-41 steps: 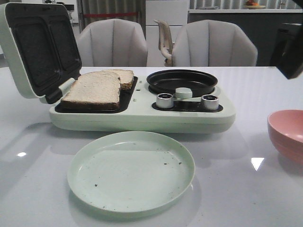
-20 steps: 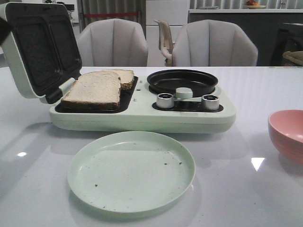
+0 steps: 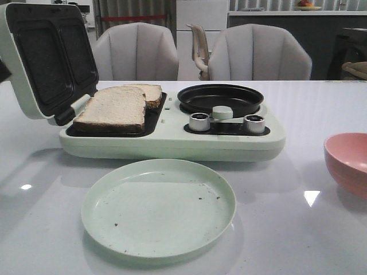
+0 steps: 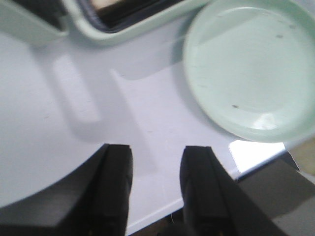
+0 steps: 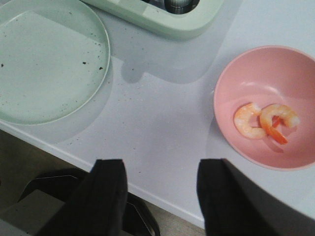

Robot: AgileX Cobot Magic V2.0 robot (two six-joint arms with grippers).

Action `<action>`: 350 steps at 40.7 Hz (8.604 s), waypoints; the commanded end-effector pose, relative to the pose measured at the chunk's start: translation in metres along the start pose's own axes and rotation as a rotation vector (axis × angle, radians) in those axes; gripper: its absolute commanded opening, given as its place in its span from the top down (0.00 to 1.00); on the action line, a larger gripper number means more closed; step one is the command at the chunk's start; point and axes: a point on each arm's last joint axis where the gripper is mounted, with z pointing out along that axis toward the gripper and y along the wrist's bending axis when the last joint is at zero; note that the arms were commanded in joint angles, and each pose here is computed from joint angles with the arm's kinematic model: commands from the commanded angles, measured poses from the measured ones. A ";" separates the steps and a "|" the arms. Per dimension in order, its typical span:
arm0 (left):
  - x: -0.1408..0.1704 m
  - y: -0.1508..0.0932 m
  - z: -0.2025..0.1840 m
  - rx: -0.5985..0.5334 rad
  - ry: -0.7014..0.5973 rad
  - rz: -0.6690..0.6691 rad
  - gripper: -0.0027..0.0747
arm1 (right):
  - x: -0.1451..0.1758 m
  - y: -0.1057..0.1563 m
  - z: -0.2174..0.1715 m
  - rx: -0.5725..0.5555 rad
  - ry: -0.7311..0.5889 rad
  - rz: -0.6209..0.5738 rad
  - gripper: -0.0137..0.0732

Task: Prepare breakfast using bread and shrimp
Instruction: 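Release the bread and withdraw the right gripper, then push the sandwich maker lid down with the left gripper to close it, then grasp the rim of the pink bowl with the right gripper, then lift the pink bowl with the right gripper over the frying pan, then tilt the bowl with the right gripper to pour shrimp into the pan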

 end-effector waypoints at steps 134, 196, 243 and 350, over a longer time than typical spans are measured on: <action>0.086 -0.036 -0.076 -0.027 -0.513 0.034 0.84 | -0.020 -0.062 -0.008 0.241 -0.024 0.242 0.33; 0.086 -0.036 -0.076 -0.024 -0.513 0.032 0.84 | -0.022 -0.178 0.136 0.272 0.345 0.504 0.80; 0.086 -0.036 -0.076 -0.024 -0.515 0.032 0.84 | -0.156 -0.100 0.008 0.317 -0.205 0.024 0.79; 0.082 -0.032 -0.078 -0.091 -0.562 0.082 0.84 | -0.267 0.048 0.120 1.261 -0.419 -0.554 0.79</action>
